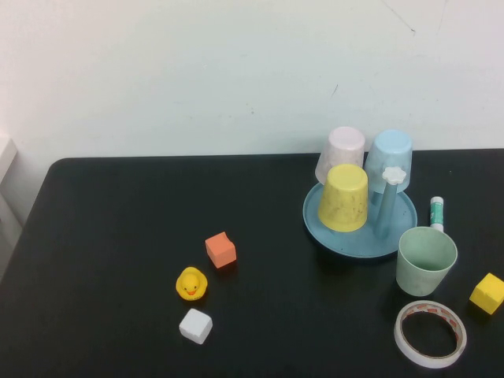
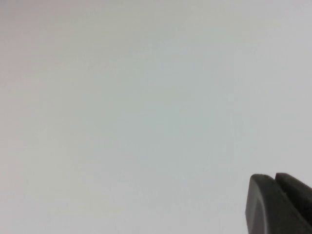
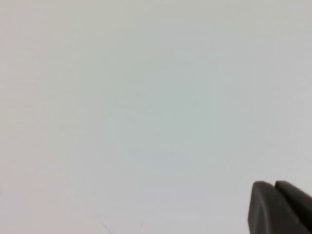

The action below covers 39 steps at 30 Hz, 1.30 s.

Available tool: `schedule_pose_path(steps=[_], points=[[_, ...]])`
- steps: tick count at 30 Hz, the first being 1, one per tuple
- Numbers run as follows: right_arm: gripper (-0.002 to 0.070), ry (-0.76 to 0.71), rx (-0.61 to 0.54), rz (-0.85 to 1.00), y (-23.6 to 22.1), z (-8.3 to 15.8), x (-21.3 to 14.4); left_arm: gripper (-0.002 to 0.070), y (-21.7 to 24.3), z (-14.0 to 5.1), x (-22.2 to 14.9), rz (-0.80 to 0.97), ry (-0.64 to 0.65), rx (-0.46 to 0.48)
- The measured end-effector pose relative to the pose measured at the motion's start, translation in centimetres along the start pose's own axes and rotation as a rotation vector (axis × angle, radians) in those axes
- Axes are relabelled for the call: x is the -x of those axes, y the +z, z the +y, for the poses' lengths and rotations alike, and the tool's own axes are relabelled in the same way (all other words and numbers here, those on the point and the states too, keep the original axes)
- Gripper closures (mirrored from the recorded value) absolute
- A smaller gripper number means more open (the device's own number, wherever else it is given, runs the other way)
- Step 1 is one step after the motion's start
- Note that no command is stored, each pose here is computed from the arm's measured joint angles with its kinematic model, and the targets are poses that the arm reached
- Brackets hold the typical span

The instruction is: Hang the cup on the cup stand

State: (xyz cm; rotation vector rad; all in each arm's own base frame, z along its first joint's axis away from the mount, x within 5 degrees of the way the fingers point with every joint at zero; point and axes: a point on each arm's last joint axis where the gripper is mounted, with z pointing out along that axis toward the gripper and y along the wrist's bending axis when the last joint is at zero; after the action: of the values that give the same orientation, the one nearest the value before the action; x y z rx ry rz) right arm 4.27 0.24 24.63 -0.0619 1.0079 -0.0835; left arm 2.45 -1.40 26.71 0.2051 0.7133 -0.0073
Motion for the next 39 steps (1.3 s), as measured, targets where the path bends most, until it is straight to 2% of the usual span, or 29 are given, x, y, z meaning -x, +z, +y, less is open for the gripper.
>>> schedule_pose_path(steps=[3, 7, 9, 10, 14, 20, 25, 29, 36, 39], points=[[0.0678, 0.000, 0.000, -0.003, 0.0, 0.0, 0.0, 0.0676, 0.0, 0.1, 0.7, -0.075, -0.001, 0.008], [0.0678, 0.000, 0.000, 0.015, 0.0, 0.0, -0.1, 0.0676, 0.0, 0.4, 0.3, -0.034, -0.042, 0.042], [0.0678, -0.001, -0.003, 0.092, 0.3, -0.1, 0.1, 0.0676, 0.1, 0.4, -0.5, 0.078, -0.056, 0.040], [0.0678, -0.003, -0.010, 0.200, 0.8, -0.3, 0.8, 0.0676, 0.8, 0.6, -0.5, 0.212, -0.079, 0.043], [0.0678, -0.005, -0.021, 0.398, 1.6, -0.8, 2.8, 0.0676, 2.3, 1.6, 1.0, 0.512, -0.110, 0.077], [0.0678, -0.081, 0.016, 0.789, 4.1, -1.3, 4.0, 0.0676, 4.1, 2.2, 0.8, 0.817, -0.142, 0.091], [0.0678, -0.146, 0.156, 1.050, 7.5, -0.8, 2.6, 0.0676, 4.4, 1.8, -1.5, 1.020, -0.209, 0.088], [0.0678, -0.151, 0.310, 1.204, 10.8, 0.0, 0.0, 0.0676, 4.4, 1.5, -3.1, 1.137, -0.228, 0.084], [0.0671, -0.093, 0.546, 1.363, 16.5, 1.6, -6.0, 0.0676, 3.3, 1.0, -4.9, 1.216, -0.275, 0.090], [0.0613, -0.070, 0.624, 1.408, 19.1, 2.6, -9.3, 0.0676, 3.3, 0.9, -4.9, 1.215, -0.298, 0.097]])
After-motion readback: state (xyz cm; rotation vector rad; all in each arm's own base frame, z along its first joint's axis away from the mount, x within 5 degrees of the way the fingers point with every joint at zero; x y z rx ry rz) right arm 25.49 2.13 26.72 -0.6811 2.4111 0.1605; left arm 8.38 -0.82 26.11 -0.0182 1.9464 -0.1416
